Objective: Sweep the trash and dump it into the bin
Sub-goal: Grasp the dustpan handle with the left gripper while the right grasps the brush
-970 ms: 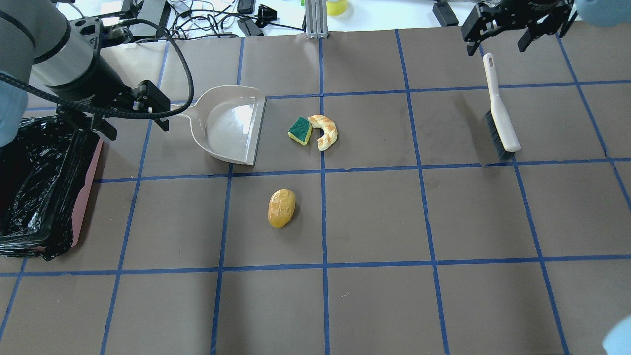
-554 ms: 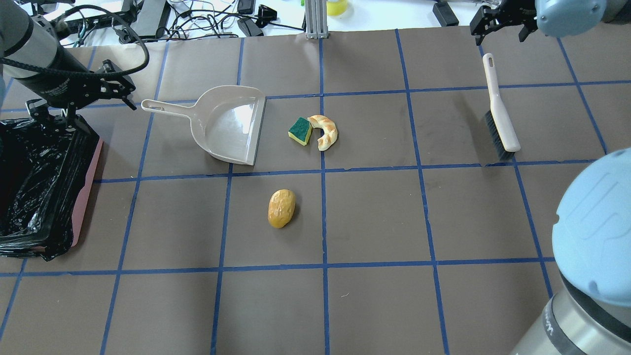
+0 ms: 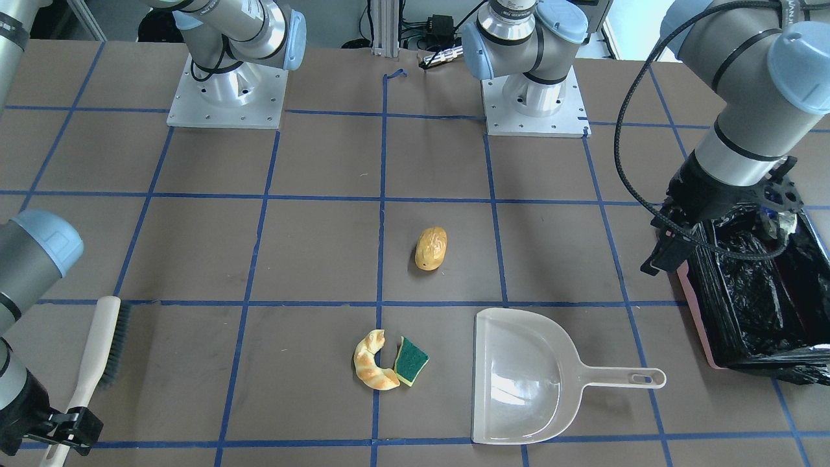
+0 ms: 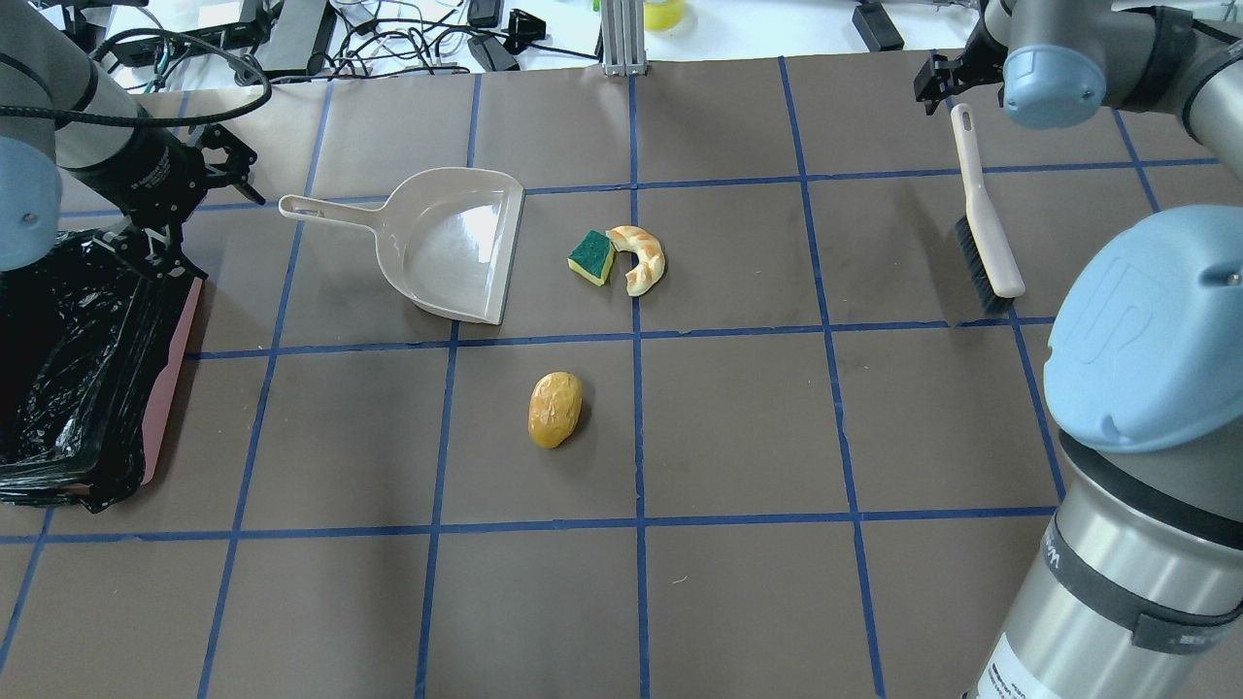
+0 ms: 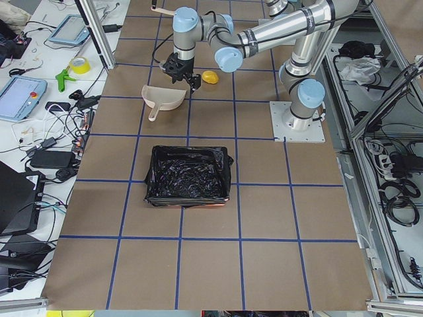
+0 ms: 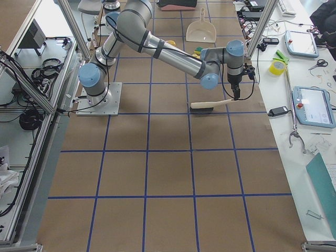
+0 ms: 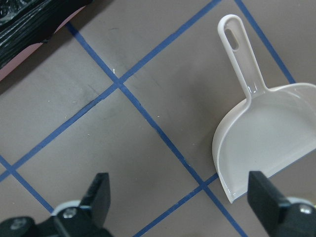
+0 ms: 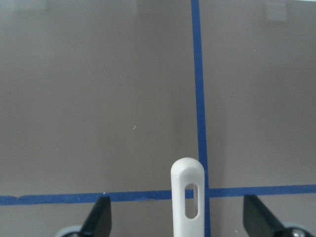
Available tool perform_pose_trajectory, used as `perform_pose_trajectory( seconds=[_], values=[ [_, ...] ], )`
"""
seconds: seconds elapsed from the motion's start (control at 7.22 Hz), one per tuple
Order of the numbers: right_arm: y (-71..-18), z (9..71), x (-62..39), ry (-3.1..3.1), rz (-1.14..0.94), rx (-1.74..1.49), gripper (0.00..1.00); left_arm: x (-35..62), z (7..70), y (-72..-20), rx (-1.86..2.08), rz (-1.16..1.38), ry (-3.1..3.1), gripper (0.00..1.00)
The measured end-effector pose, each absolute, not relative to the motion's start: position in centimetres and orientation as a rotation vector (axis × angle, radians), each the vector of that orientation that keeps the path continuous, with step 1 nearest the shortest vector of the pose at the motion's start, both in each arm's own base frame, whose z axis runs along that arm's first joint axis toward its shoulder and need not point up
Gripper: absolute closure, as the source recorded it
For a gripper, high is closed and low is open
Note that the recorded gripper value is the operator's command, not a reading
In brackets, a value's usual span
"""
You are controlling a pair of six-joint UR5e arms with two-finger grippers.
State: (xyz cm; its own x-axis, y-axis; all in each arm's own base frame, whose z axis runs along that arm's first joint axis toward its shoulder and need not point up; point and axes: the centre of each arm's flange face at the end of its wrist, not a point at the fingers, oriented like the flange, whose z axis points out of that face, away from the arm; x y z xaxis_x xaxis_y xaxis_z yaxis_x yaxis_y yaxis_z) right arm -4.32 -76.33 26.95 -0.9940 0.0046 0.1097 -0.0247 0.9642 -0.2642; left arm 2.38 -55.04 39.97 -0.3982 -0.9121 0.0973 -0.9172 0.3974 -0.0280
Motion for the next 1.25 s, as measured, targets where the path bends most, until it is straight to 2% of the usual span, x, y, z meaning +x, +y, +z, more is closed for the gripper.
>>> perform_pose_trajectory(
  seconds=[0.42, 0.69, 0.83, 1.25],
  values=[
    [-75.6, 24.2, -6.3, -3.032, 0.273, 0.072, 0.19, 3.5, 37.6, -59.5, 1.914, 0.086, -2.400, 0.04],
    [-75.2, 23.1, -6.6, -3.044, 0.249, 0.099, 0.38, 3.5, 34.4, -62.9, 1.998, 0.138, -2.304, 0.04],
    [-75.1, 22.9, -6.7, -3.046, 0.244, 0.111, 0.40, 2.3, 32.8, -64.2, 2.052, 0.149, -2.263, 0.04],
    [-75.1, 22.9, -7.3, -3.047, 0.239, 0.120, 0.71, 1.5, 29.3, -68.2, 2.107, 0.181, -2.255, 0.04]
  ],
)
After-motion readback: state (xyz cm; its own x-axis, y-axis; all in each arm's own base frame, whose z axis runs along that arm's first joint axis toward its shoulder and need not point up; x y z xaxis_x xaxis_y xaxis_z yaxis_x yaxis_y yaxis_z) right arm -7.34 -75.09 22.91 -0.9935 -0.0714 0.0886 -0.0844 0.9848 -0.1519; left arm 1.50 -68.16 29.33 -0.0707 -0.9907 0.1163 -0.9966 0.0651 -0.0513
